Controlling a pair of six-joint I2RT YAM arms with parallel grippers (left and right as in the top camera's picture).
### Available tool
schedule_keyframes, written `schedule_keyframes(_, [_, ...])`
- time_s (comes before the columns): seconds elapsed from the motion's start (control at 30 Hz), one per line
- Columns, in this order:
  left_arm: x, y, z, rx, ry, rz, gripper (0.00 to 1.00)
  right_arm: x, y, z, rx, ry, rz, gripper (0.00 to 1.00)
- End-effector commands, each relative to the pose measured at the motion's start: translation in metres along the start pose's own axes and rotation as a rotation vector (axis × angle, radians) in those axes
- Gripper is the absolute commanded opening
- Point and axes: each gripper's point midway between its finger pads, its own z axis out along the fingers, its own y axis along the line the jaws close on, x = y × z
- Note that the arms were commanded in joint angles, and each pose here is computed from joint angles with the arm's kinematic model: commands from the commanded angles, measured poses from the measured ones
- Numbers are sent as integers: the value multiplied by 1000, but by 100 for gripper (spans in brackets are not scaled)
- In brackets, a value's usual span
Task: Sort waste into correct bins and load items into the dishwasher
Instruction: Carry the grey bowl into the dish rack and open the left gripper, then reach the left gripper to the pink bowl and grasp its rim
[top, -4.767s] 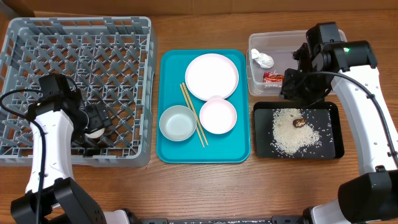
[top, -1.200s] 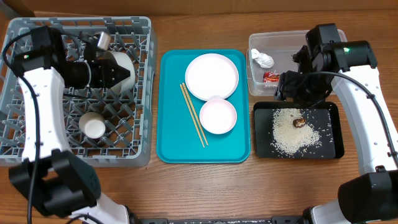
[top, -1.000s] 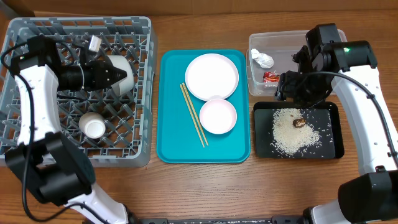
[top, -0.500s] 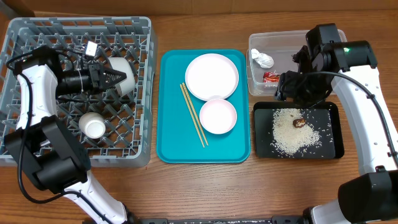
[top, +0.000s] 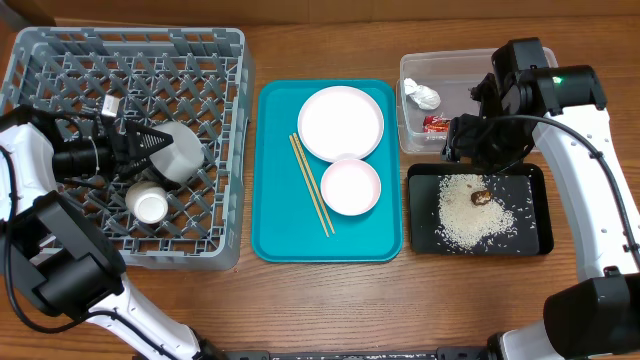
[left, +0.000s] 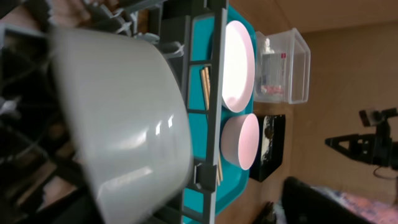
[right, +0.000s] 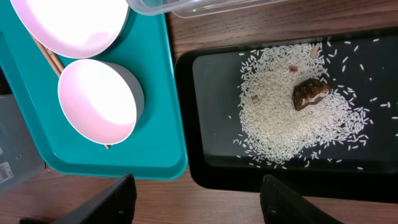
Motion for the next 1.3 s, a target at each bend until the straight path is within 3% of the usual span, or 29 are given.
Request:
schedule_keyframes(0.0, [1, 2, -2, -6, 4, -14, 100, -4, 2, -17, -13, -56, -6, 66])
schedule_keyframes(0.33, [-4, -45, -30, -32, -80, 117, 100, -1, 1, -17, -9, -41, -3, 66])
schedule_keyframes(0.57, [-3, -55, -61, -354, -150, 122, 100, 7, -6, -16, 28, -13, 5, 64])
schedule_keyframes(0.7, [-1, -90, -64, -392, -198, 195, 100, 9, -18, -18, 85, -7, 40, 62])
schedule_keyframes(0.83, [8, -131, -46, -368, -184, 313, 100, 5, -41, -22, 153, -30, 148, 62])
schedule_keyframes(1.0, [31, -169, 2, -368, -63, 460, 100, -2, -65, -27, 152, -51, 248, 63])
schedule_keyframes(1.17, [60, -202, 66, -410, 68, 618, 100, -4, -82, -32, 115, -57, 324, 83])
schedule_keyframes(1.27, [75, -218, 101, -427, 123, 731, 100, -5, -87, -34, 103, -59, 343, 88])
